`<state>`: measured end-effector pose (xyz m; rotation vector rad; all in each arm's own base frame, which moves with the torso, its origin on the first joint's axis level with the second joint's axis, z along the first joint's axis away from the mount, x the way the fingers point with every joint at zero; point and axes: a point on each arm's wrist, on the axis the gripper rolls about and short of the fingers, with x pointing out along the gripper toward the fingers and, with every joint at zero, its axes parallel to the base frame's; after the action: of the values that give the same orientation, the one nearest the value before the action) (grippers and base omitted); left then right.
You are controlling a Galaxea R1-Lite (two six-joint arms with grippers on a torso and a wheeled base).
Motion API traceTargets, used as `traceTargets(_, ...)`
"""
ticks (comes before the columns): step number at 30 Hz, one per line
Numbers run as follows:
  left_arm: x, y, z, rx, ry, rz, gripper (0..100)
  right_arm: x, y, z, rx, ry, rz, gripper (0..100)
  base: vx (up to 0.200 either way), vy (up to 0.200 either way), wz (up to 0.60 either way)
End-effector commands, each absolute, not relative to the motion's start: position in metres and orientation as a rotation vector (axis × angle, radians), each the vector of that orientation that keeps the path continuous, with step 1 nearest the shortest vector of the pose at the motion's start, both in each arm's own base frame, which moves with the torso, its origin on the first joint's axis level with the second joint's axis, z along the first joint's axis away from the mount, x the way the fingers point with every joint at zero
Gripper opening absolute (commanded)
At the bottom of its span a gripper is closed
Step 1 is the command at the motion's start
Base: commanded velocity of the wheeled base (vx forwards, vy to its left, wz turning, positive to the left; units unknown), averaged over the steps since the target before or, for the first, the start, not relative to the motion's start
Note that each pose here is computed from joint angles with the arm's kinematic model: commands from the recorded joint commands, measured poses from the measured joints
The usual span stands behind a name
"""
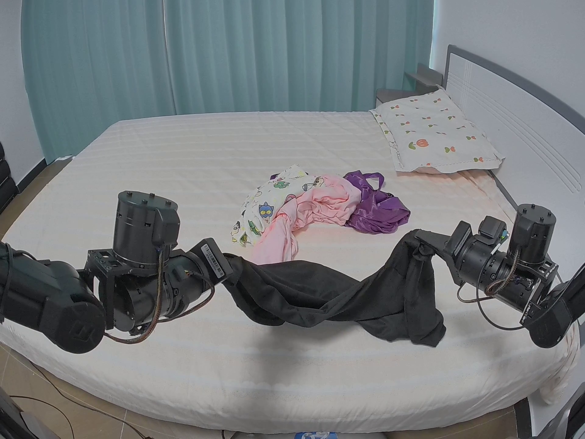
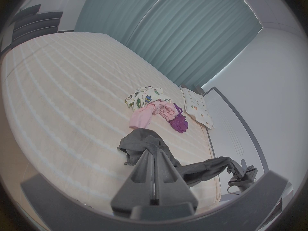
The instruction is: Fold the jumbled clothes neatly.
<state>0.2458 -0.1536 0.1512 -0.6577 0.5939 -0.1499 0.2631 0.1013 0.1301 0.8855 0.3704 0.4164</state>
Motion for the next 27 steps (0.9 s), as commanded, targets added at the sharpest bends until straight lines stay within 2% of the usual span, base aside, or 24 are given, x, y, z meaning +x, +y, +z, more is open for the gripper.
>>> traceTargets(1, 0.242, -0.155, 0.150, -0.653, 0.600, -0.157, 0, 0.262, 0.102, 0.127, 0.884, 0.383, 0.415, 0, 0.000, 0.000, 0.00)
traceTargets(19, 0.231, -0.160, 0.151, -0.633, 0.610, -0.187, 0, 0.260, 0.108, 0.129, 0.881, 0.385, 0.431, 0, 0.000, 0.000, 0.00)
traceTargets(27, 0.230, -0.152, 0.156, -0.653, 0.593, -0.178, 0, 0.259, 0.110, 0.132, 0.874, 0.354, 0.410, 0, 0.000, 0.200, 0.00)
